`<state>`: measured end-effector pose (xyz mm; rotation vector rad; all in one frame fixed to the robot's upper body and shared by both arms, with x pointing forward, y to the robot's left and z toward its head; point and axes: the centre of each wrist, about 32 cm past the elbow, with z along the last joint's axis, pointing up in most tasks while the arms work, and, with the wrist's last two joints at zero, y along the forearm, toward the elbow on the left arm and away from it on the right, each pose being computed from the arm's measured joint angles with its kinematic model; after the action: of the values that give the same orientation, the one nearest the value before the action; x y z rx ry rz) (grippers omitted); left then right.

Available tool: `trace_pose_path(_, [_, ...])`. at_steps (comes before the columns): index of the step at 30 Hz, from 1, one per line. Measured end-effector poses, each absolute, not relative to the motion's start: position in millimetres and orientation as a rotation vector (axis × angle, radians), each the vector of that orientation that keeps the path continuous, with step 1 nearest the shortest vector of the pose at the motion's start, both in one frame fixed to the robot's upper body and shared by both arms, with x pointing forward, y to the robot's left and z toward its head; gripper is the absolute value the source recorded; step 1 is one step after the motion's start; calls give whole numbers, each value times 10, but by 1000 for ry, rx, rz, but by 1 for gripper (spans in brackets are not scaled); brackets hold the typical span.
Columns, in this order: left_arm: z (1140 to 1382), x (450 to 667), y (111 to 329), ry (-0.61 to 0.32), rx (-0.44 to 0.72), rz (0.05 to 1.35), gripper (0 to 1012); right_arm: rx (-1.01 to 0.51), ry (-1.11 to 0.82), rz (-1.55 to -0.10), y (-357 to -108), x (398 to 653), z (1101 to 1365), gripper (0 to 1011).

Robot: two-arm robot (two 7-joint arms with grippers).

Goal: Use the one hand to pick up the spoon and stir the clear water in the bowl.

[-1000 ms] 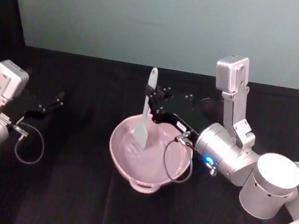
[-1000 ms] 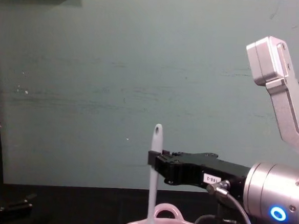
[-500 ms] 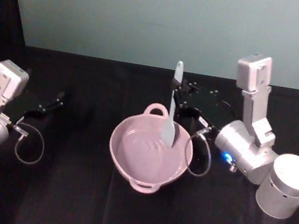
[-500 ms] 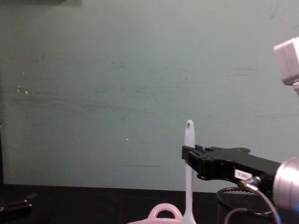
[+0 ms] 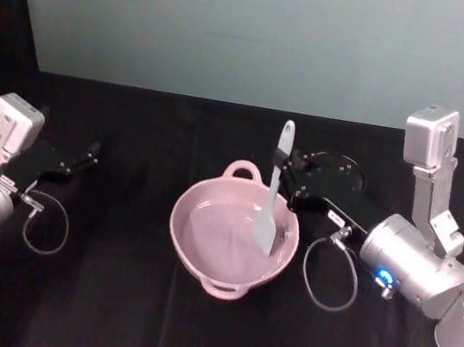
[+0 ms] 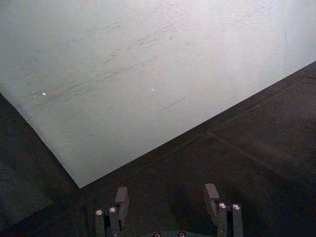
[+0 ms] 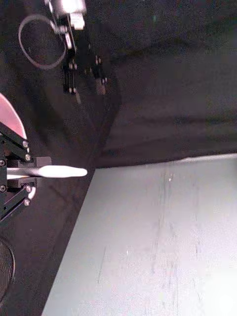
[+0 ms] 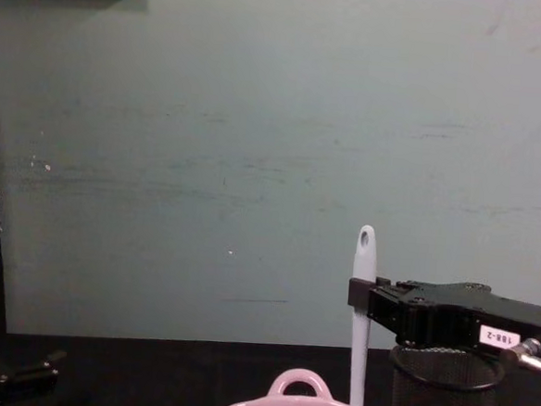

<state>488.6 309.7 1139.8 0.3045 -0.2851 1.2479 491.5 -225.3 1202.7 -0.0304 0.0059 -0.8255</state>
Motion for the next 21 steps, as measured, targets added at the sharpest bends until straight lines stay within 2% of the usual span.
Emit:
trace_pose_path(10, [11398, 4886, 3096, -285, 304, 1248, 1011, -9, 71, -738, -2174, 4766, 11987, 109])
trace_pose_path(21, [11398, 4886, 3097, -285, 304, 1248, 1011, 27, 80, -694, -1928, 4787, 11956, 109])
